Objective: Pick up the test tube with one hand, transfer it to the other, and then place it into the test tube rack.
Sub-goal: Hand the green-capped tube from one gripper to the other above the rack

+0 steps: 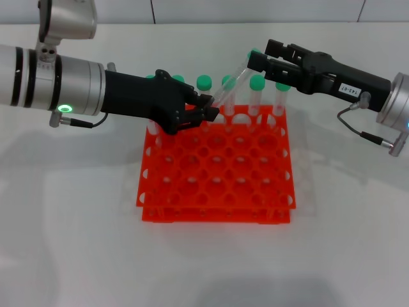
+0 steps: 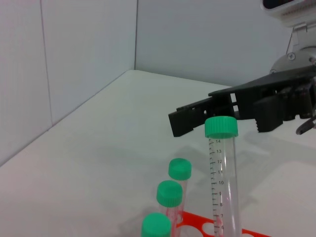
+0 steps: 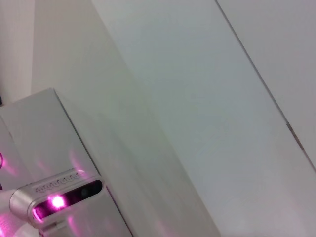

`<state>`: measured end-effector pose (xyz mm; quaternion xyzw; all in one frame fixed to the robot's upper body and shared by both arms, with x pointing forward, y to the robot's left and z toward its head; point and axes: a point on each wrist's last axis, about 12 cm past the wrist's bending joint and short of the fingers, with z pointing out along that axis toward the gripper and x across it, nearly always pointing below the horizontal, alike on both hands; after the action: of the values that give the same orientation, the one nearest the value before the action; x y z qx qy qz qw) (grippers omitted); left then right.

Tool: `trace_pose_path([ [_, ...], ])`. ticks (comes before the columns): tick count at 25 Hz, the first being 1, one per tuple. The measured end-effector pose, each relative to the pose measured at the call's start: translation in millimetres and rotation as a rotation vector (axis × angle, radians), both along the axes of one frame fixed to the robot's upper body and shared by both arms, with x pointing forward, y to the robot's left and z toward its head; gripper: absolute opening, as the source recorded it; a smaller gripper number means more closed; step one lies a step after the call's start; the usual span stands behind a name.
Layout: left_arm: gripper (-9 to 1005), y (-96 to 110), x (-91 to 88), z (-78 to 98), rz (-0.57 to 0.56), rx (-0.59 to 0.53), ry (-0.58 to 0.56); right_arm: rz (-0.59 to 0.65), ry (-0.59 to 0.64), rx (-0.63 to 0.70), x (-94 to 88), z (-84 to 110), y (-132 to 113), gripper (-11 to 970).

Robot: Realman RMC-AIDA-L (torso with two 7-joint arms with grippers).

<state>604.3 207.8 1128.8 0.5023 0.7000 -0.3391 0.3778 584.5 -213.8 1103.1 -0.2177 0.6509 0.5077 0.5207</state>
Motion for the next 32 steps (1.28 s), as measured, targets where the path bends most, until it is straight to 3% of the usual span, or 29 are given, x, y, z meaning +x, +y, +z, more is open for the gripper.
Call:
trace_pose_path([
  [13,210,-2.8,0.7,-0.2,0.003,-0.001,-0.002,0.036,-0.022,-0.020,0.0,1.5,5.9,847],
  [24,211,-3.7,0.2,-0.7,0.002,-0.003,0.000,0.050,-0.030,-0.025,1.1,3.5,8.6,677],
  [30,212,-3.6,0.4,-0.5,0.002,-0.003,-0.001,0.050,-0.032,-0.024,1.6,4.2,8.8,508],
  [32,212,-3.7,0.4,-0.5,0.001,-0.002,-0.002,0.047,-0.032,-0.024,2.0,4.3,8.8,505],
])
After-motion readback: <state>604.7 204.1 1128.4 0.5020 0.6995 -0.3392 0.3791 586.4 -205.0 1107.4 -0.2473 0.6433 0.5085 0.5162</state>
